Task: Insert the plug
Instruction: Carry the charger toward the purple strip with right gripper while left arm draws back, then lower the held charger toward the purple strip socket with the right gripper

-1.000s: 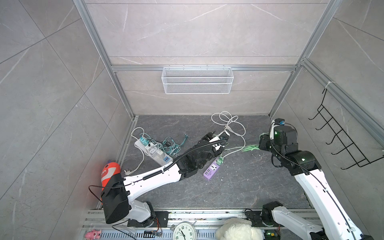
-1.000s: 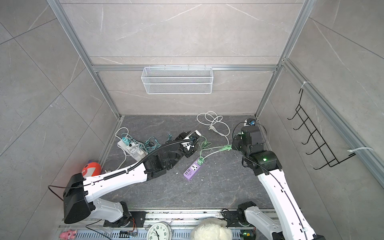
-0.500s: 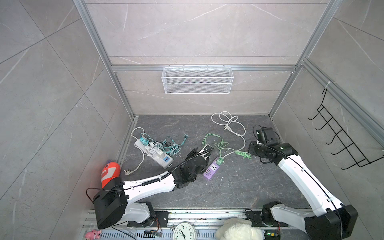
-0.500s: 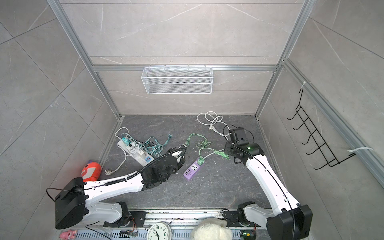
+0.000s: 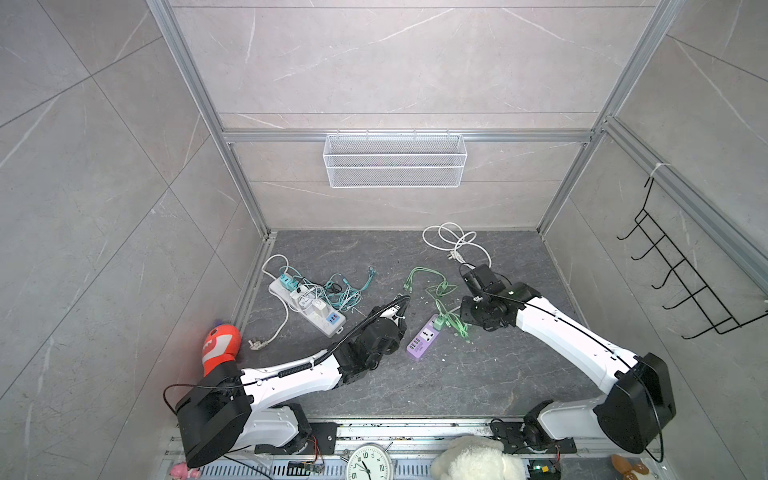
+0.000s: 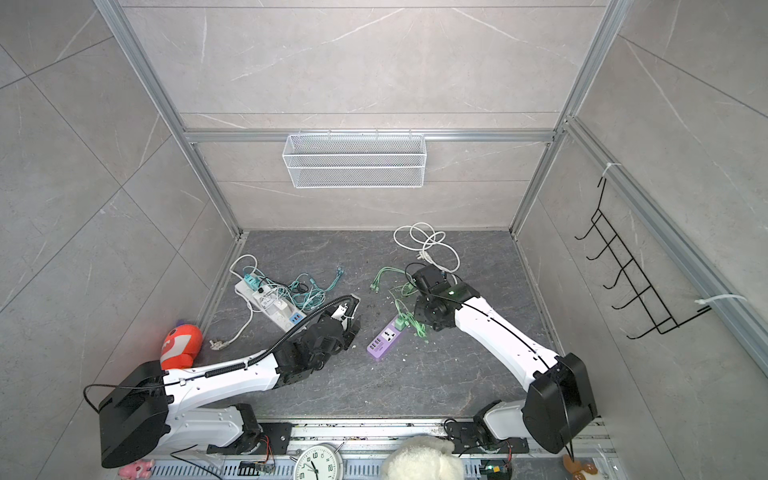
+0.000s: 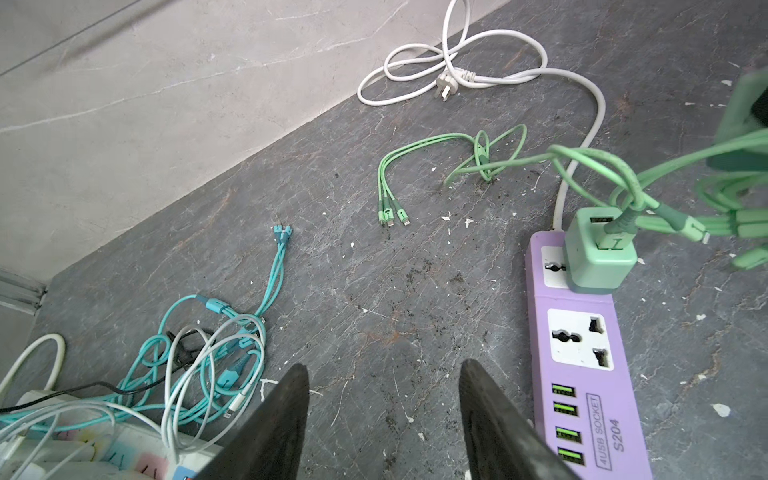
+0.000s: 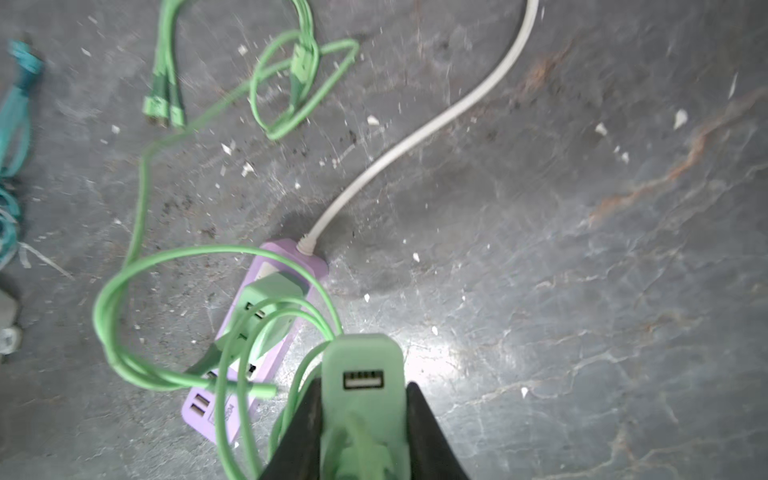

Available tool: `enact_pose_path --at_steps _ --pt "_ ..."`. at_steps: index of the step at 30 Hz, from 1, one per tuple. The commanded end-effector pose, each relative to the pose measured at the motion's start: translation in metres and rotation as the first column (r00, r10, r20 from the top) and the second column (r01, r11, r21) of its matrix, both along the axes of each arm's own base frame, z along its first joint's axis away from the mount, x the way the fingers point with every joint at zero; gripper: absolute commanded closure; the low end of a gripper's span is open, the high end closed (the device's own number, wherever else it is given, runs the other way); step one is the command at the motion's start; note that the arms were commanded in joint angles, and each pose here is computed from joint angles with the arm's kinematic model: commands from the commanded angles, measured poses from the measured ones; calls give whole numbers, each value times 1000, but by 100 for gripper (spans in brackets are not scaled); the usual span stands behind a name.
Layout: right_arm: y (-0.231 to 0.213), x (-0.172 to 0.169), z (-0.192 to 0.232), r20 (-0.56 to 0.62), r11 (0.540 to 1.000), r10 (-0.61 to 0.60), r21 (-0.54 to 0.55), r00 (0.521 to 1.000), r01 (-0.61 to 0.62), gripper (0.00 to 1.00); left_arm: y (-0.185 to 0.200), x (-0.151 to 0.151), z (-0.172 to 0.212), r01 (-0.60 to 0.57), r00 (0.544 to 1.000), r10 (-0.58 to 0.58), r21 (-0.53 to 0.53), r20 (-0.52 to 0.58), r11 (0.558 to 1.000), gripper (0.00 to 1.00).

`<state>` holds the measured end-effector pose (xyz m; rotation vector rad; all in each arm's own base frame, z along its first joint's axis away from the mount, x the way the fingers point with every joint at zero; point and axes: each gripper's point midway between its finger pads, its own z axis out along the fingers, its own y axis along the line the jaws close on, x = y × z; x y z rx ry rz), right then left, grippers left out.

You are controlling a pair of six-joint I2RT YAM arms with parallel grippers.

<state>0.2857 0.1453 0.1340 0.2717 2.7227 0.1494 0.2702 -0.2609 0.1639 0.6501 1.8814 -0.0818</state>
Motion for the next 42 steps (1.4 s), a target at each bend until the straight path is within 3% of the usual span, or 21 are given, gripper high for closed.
enact_pose_path --at_steps 1,9,16,23,29,36,42 --pt "3 0 4 41 997 -74 -7 996 74 93 -5 0 22 6 1000 -4 -132 19 991 41" --pt "-8 2 47 220 978 -159 -97 963 183 94 0 -4 21 9 1000 -6 -125 25 992 41" --pt "1 39 131 464 950 -130 -196 876 244 95 -10 -10 18 43 999 -48 -189 -22 981 43" --pt "80 97 197 613 997 -1 -59 790 47 95 -7 -13 17 29 998 -39 -219 -44 975 44" --pt "146 119 226 690 979 90 70 718 -190 95 3 -16 21 -1 999 -11 -267 -43 964 45" --pt "188 136 184 682 950 151 100 716 -296 95 25 -21 22 -52 998 42 -272 -45 961 45" --pt "188 131 164 614 954 104 161 783 -253 96 60 -27 27 -139 990 139 -291 -23 947 46"
